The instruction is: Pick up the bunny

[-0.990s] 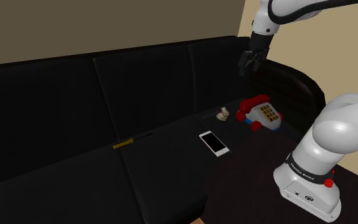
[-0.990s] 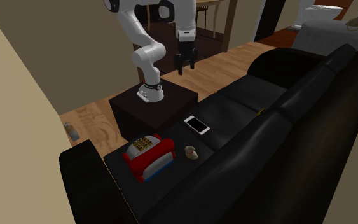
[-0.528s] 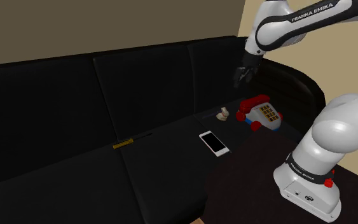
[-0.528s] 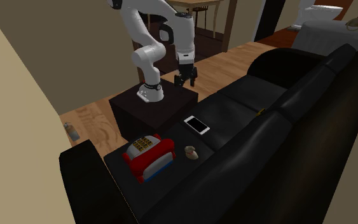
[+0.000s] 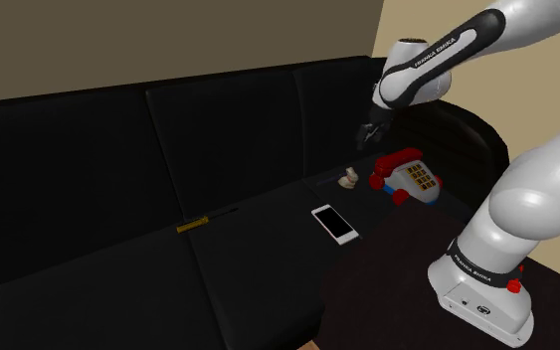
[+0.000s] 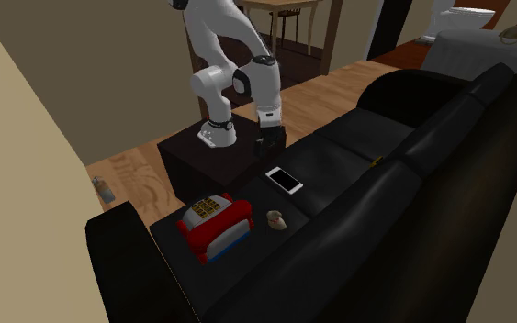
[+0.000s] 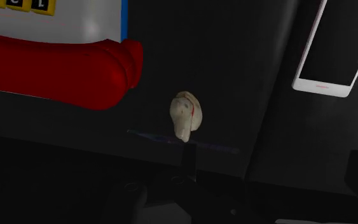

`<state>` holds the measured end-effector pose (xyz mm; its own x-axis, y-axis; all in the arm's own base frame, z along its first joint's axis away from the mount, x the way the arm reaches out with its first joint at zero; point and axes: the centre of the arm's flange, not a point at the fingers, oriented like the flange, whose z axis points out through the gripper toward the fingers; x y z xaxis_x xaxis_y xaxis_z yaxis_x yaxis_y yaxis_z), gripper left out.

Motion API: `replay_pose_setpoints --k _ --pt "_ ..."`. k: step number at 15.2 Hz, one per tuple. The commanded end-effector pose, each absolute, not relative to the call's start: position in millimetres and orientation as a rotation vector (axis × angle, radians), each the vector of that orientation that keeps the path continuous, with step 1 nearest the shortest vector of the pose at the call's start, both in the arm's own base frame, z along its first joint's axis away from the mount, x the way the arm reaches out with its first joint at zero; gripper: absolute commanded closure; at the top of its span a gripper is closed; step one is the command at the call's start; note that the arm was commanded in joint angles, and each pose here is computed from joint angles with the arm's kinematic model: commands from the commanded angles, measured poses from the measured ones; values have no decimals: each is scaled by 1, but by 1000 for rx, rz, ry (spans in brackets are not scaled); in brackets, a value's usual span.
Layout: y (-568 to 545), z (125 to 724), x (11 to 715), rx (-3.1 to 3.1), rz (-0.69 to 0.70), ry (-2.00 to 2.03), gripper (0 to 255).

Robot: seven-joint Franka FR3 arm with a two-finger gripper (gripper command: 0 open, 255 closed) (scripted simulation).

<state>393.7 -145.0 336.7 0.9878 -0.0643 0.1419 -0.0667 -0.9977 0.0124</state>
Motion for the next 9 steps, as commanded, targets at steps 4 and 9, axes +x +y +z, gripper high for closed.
replay_pose_setpoints --k 4,9 --pt "-168 279 416 3106 260 -78 0" --pt "-195 225 441 3099 294 -55 0"
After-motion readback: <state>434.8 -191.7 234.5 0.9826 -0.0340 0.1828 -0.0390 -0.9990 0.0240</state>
